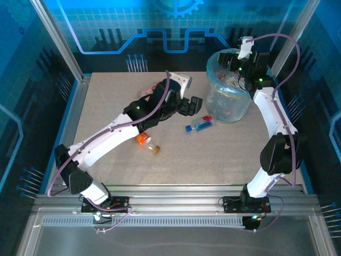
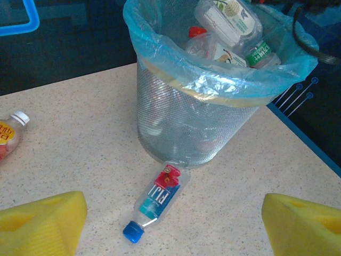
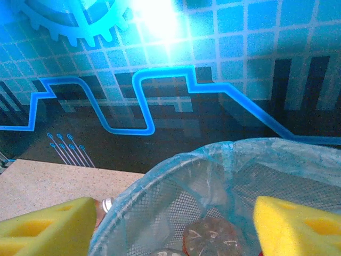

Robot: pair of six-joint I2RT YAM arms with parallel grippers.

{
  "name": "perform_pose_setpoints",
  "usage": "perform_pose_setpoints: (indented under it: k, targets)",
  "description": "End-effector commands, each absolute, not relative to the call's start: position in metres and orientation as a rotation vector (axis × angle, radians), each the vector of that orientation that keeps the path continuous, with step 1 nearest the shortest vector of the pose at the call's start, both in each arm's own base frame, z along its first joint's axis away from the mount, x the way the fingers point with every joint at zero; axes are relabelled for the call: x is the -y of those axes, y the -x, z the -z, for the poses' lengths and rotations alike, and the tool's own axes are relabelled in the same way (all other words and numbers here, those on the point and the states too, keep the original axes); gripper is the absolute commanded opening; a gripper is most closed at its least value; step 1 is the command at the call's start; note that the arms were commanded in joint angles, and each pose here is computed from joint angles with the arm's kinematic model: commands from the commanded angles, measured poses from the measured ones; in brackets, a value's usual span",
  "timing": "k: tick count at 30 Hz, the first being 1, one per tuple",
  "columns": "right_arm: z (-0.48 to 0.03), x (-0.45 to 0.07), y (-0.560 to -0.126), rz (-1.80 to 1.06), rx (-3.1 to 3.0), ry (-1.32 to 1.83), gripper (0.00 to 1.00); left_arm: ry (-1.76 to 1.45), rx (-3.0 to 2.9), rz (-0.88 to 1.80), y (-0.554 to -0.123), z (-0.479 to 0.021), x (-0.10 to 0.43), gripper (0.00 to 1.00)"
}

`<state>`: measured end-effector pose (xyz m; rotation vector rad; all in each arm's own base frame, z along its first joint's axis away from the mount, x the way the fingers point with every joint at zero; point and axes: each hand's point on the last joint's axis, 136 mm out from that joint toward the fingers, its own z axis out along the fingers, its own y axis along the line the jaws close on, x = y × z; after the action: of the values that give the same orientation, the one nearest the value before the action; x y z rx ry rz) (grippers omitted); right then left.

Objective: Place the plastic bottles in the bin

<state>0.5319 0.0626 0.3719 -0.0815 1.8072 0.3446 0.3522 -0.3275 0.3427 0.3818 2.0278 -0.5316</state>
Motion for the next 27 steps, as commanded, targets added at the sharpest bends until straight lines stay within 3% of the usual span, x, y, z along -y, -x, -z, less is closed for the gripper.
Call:
perform_pose_setpoints:
  k: [1,11,17,27]
  targets:
    - [-0.406,-0.078,-0.52,-0.377,-1.781,0.128,0.7,-0.337,-1.99,0.551,-0.347,-0.359,0.32,0.87]
    - [-0.399,-0.138,-0.481,-0.554,-1.93,0.231,0.64,-0.308,-1.993,0.487,-0.338,-0.357,0.297,0.87]
    - [-0.408,-0.224,-0.422,-0.587,-1.896,0.562,0.69,-0.251,-2.016,0.418,-0.32,-0.349,0.26,0.89]
    - [-0.343,-0.35,-0.36,-0.752,-1.903,0.93,0.69,0.015,-2.039,0.284,-0.28,-0.312,0.168,0.89]
